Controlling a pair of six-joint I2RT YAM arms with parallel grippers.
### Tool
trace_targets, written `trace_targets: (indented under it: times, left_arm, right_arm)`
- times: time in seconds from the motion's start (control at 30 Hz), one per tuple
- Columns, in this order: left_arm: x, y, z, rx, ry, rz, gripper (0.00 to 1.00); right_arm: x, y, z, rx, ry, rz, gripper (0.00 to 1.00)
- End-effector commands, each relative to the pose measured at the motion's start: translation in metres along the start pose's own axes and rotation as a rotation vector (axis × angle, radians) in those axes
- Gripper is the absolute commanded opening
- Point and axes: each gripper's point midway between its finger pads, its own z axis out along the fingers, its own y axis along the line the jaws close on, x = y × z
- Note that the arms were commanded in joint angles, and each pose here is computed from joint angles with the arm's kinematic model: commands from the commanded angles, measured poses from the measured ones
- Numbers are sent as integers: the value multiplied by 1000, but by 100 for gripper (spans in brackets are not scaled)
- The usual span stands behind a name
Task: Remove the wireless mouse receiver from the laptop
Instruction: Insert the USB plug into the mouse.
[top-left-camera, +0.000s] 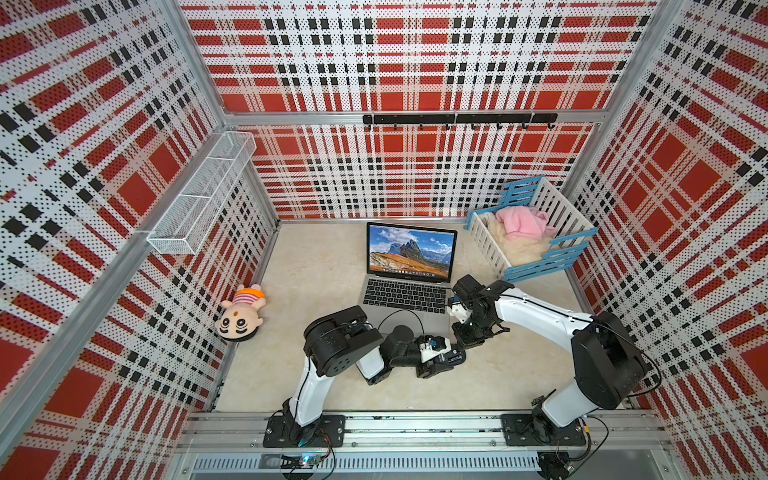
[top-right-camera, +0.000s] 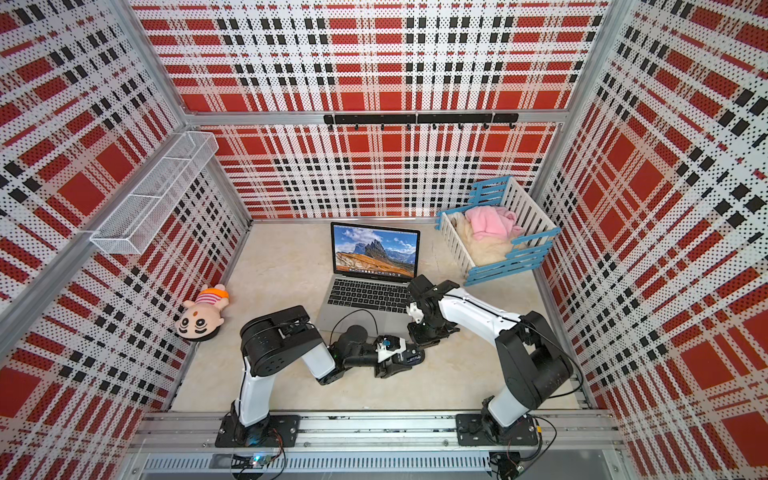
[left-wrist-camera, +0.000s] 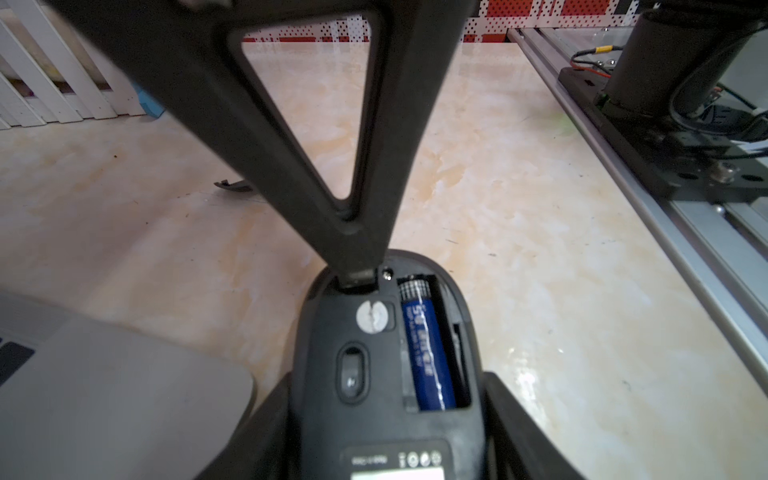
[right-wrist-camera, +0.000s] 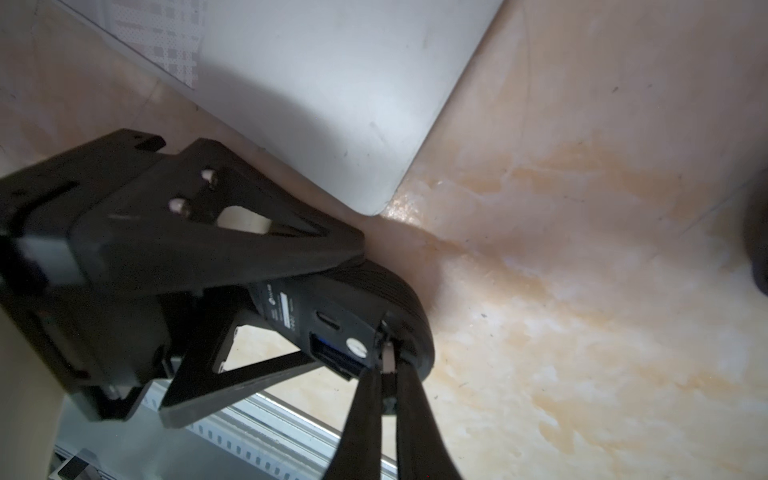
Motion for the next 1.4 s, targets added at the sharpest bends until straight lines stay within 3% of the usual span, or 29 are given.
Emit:
trace_targets:
  times: [0.0,0.53,0.97,1.37]
  left_arm:
    - [52,-4,-8,-9,181,-82,35]
    - [53,-3,-9,-12,183,-84,34]
    - [56,-2,-8,-11,192,-93,34]
    - [59,-3,-7,-3,198,-101,34]
  right_arm:
    - [-6,2,1,5,-10,-21,0]
    - [-14,3,8,2,4,-19,0]
    - [-17,7,5,-17,-12,-18,24]
    - [-17,10,2,-24,-18,-15,27]
